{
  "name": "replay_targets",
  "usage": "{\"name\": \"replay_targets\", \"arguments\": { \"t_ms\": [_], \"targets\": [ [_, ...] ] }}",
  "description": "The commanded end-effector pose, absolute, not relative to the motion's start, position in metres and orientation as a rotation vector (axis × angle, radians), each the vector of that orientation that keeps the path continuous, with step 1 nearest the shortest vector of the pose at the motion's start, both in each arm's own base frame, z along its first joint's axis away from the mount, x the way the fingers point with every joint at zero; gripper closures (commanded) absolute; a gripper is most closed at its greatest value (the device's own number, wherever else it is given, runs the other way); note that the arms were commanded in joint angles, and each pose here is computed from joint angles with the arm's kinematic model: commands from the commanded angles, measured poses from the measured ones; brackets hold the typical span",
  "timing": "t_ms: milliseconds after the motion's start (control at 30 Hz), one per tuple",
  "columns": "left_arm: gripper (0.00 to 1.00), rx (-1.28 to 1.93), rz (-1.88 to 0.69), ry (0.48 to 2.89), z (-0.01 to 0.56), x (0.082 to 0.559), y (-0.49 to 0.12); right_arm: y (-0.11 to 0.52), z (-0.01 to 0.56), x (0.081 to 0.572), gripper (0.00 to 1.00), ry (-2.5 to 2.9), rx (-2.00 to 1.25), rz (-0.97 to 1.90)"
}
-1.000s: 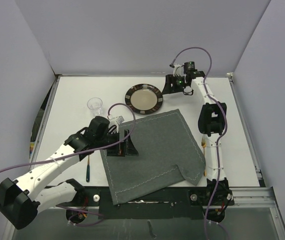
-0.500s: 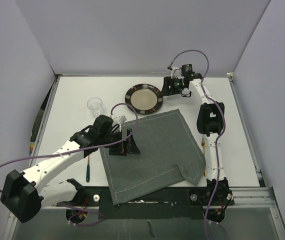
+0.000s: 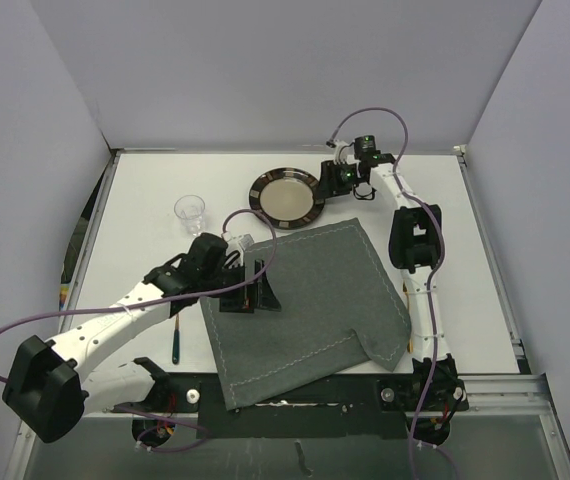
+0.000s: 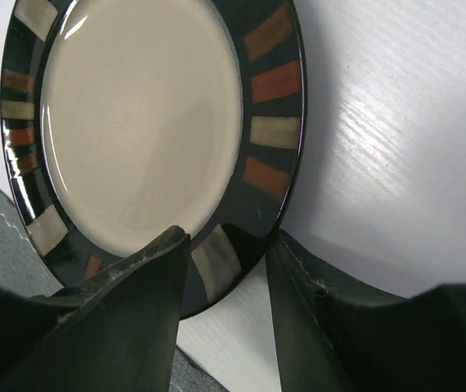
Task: Set the dinner table for one person
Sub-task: Move the plate to the center of the board.
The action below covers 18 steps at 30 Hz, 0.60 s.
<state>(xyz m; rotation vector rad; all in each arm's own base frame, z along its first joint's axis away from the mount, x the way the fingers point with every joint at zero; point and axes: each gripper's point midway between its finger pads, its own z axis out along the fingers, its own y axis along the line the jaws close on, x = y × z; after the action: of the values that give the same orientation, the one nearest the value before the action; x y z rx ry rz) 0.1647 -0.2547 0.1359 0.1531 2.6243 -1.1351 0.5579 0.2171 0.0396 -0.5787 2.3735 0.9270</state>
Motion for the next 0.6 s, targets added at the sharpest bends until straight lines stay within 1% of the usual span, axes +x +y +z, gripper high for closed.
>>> {"name": "replay_targets", "arguments": {
  "t_ms": [0, 100, 133, 233, 433, 567],
  "targets": [
    [0.02, 0.18, -1.175, 2.557, 0.141, 0.169, -0.261, 0.232, 0.046, 0.555, 0.58, 2.31, -0.64, 0.987],
    [0.02, 0.176, -1.177, 2.559, 0.139, 0.168, -0.26, 0.234, 0.046, 0.551, 0.62, 2.302, -0.656, 1.017],
    [0.02, 0.174, -1.181, 2.558, 0.138, 0.168, -0.26, 0.235, 0.045, 0.549, 0.66, 2.3, -0.661, 1.026],
    [0.02, 0.175, -1.187, 2.559, 0.137, 0.169, -0.261, 0.235, 0.04, 0.544, 0.99, 2.301, -0.68, 1.053],
    [0.02, 0.194, -1.204, 2.572, 0.132, 0.17, -0.266, 0.217, 0.032, 0.54, 1.0, 2.329, -0.621, 1.078],
    [0.02, 0.209, -1.207, 2.575, 0.132, 0.173, -0.269, 0.187, 0.027, 0.539, 1.0, 2.344, -0.548, 1.066]
  ]
}}
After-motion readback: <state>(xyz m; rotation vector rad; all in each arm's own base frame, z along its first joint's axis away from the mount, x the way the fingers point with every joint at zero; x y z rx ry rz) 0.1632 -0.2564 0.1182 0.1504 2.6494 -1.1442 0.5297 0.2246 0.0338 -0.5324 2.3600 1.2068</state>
